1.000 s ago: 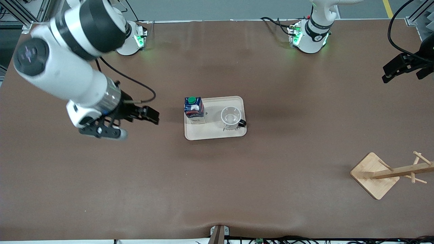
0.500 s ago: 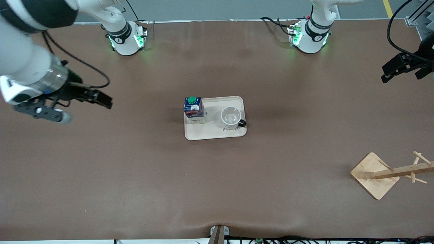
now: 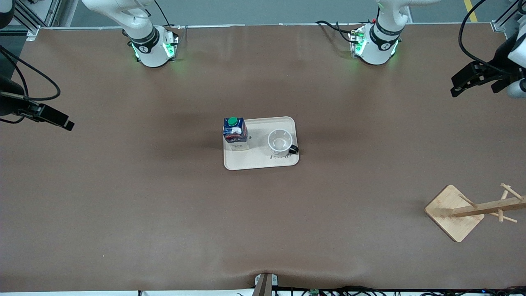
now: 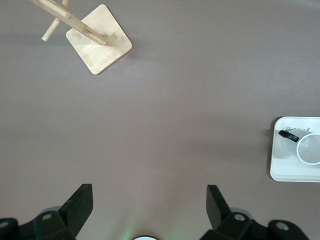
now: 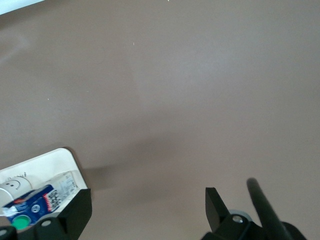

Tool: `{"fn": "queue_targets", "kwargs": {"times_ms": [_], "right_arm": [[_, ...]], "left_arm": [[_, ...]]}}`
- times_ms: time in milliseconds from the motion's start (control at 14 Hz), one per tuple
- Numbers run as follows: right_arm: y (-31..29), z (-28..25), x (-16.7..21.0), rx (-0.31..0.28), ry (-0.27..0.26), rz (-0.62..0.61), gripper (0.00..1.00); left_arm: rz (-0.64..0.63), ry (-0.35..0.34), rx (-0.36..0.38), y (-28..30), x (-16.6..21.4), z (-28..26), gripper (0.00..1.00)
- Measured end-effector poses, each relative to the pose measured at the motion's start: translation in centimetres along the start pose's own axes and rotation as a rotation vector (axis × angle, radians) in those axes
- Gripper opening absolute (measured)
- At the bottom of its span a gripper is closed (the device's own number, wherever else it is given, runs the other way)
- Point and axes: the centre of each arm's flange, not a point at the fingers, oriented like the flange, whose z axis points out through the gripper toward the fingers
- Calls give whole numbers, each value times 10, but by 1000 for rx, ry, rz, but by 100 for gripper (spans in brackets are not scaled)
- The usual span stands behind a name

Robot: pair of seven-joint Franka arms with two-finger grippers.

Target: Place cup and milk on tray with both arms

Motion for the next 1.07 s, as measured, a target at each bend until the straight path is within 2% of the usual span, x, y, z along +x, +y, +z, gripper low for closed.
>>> {"fn": "queue_targets", "kwargs": {"times_ms": [214, 357, 429, 571, 643, 786, 1071], "right_arm": [[80, 20, -4, 15, 8, -134, 100], [107, 20, -6, 19, 8, -172, 100], [99, 13, -7, 20, 20, -139, 100], [60, -8, -14, 14, 45, 29, 100], [41, -15, -19, -10, 57, 96, 100], [25, -19, -23, -45, 72, 146, 100], [31, -15, -26, -59, 27, 167, 100]], "left_arm": [[1, -2, 0, 1, 0, 1, 100], [0, -1, 0, 0, 0, 1, 100], [0, -1, 0, 0, 0, 1, 100], [-1, 1, 0, -1, 0, 0, 100], [-2, 2, 0, -2, 0, 0, 100], [-5, 3, -1, -3, 1, -1, 100], [-6, 4, -1, -4, 1, -1, 100]]}}
